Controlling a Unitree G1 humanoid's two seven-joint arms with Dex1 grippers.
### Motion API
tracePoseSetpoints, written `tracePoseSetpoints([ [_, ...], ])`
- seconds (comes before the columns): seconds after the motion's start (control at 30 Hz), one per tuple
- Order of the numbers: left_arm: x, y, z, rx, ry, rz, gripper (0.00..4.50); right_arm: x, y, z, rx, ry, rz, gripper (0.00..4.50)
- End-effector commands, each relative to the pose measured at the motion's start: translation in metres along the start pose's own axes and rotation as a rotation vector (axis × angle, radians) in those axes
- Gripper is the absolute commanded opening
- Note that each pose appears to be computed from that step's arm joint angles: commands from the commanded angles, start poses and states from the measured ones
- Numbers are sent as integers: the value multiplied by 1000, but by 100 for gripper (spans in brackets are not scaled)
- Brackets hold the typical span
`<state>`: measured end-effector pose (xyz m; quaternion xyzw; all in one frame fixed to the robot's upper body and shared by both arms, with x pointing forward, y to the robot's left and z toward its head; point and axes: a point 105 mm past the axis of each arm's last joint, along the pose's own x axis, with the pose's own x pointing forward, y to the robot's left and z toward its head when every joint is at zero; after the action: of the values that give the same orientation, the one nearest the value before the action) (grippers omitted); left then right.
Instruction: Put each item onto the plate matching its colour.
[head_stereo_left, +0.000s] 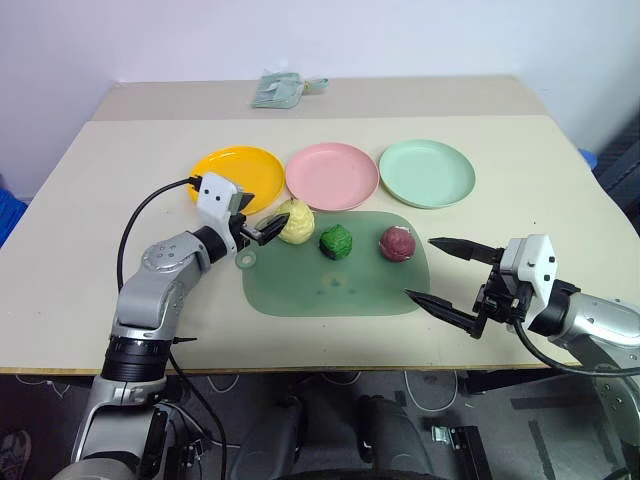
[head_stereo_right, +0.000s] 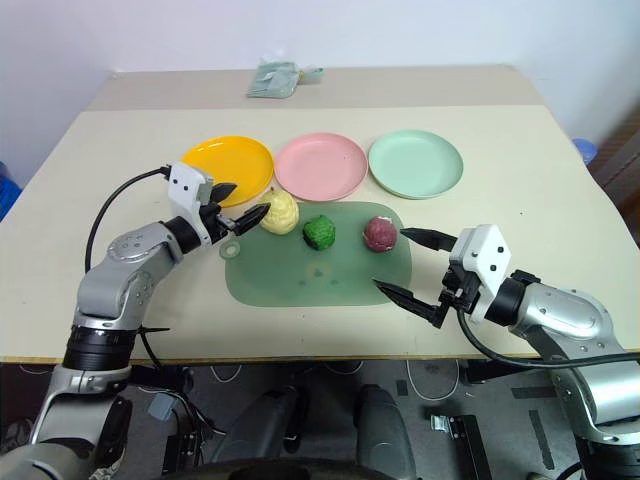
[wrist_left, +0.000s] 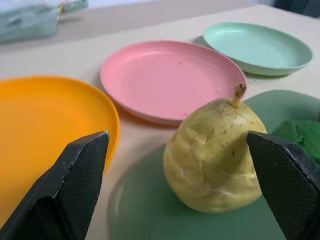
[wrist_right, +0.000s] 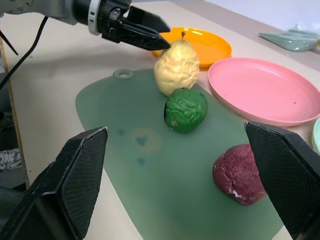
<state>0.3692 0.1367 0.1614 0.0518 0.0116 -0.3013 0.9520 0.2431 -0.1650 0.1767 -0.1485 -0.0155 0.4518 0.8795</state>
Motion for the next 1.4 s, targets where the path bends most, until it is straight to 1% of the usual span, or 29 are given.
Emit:
tracePoseSetpoints([
  [0.03,6,-1,15,56,-46,-13,447,0,-2,16,-57,-37,-20,450],
  [0.2,13,-4,14,53,-39,-41,447,2,-2,20,-60,-39,-31,450],
  [0.3,16,-4,6,71,2,-41,447,0,-2,21,-60,-38,-41,450],
  [0.5,21,-5,0,55,9,-52,447,-1,-1,22,-63,-33,-56,450],
  [0.6,22,-6,1,44,5,-55,364,0,-1,23,-63,-32,-60,450],
  [0.67,22,-6,2,46,-2,-48,276,0,-1,23,-62,-30,-61,450],
  [0.73,22,-6,4,51,-8,-43,175,0,-1,22,-62,-28,-62,450],
  [0.77,22,-7,5,51,-14,-40,135,-1,-1,22,-61,-27,-62,450],
  [0.87,22,-9,7,59,-26,-37,135,0,-2,20,-61,-26,-62,450],
  [0.93,22,-8,8,87,-17,-1,135,0,-2,19,-60,-26,-61,450],
  [1.1,17,-10,18,31,-73,-20,135,0,-3,19,-62,-30,-60,450],
  [1.3,8,-2,26,-17,-123,8,135,0,-3,19,-64,-34,-56,450],
  [1.4,5,9,25,-36,-130,77,135,2,-3,20,-66,-38,-53,450],
])
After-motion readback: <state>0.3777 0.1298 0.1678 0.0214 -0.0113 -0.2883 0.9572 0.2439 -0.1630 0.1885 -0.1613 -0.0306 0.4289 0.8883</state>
